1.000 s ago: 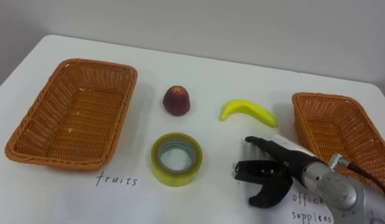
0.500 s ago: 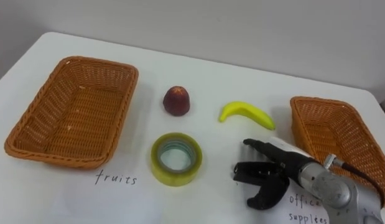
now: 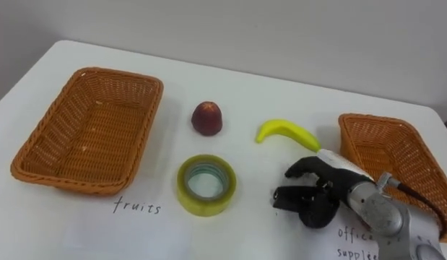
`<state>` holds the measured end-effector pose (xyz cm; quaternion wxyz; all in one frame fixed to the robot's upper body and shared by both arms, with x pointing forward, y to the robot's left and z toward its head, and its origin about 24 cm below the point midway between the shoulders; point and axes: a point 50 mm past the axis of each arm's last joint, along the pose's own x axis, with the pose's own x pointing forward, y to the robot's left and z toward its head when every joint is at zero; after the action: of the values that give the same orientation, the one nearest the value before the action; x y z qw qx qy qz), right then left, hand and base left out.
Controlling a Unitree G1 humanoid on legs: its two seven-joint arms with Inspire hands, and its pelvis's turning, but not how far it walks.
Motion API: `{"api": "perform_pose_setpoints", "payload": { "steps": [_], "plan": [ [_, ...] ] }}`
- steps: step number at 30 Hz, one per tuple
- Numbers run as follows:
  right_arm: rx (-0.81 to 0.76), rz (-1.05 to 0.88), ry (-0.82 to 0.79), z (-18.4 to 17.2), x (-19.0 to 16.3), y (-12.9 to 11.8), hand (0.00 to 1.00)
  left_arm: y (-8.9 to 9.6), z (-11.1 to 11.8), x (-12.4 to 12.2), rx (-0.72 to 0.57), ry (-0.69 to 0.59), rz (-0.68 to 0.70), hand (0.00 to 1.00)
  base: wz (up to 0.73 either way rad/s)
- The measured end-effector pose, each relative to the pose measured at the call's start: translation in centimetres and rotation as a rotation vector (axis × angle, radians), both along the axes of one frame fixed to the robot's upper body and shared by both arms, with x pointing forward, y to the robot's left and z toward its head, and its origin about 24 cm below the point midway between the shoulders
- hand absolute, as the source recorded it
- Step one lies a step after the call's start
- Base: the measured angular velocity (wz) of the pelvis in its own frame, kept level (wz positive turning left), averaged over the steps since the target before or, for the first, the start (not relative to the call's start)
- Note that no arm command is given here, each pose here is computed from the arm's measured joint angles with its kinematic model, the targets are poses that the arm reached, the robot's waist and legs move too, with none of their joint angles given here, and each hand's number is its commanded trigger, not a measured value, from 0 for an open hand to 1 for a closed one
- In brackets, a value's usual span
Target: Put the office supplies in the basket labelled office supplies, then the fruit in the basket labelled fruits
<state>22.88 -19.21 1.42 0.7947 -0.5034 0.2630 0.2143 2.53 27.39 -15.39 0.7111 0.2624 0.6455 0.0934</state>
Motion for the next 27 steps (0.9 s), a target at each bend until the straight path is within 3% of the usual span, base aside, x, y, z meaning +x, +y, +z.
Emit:
{"api": "perform_pose_setpoints", "payload": {
  "steps": [5, 27],
  "plan": [
    [-0.046, -0.007, -0.016, -0.14, 0.24, -0.17, 1.00, -0.04, 0.00, 0.03, 0.014, -0.001, -0.009, 0.00, 0.08],
    [0.017, -0.019, -0.011, -0.09, -0.20, 0.17, 1.00, 0.04, 0.10, 0.23, 0.056, -0.017, -0.012, 0.00, -0.01]
  ]
}}
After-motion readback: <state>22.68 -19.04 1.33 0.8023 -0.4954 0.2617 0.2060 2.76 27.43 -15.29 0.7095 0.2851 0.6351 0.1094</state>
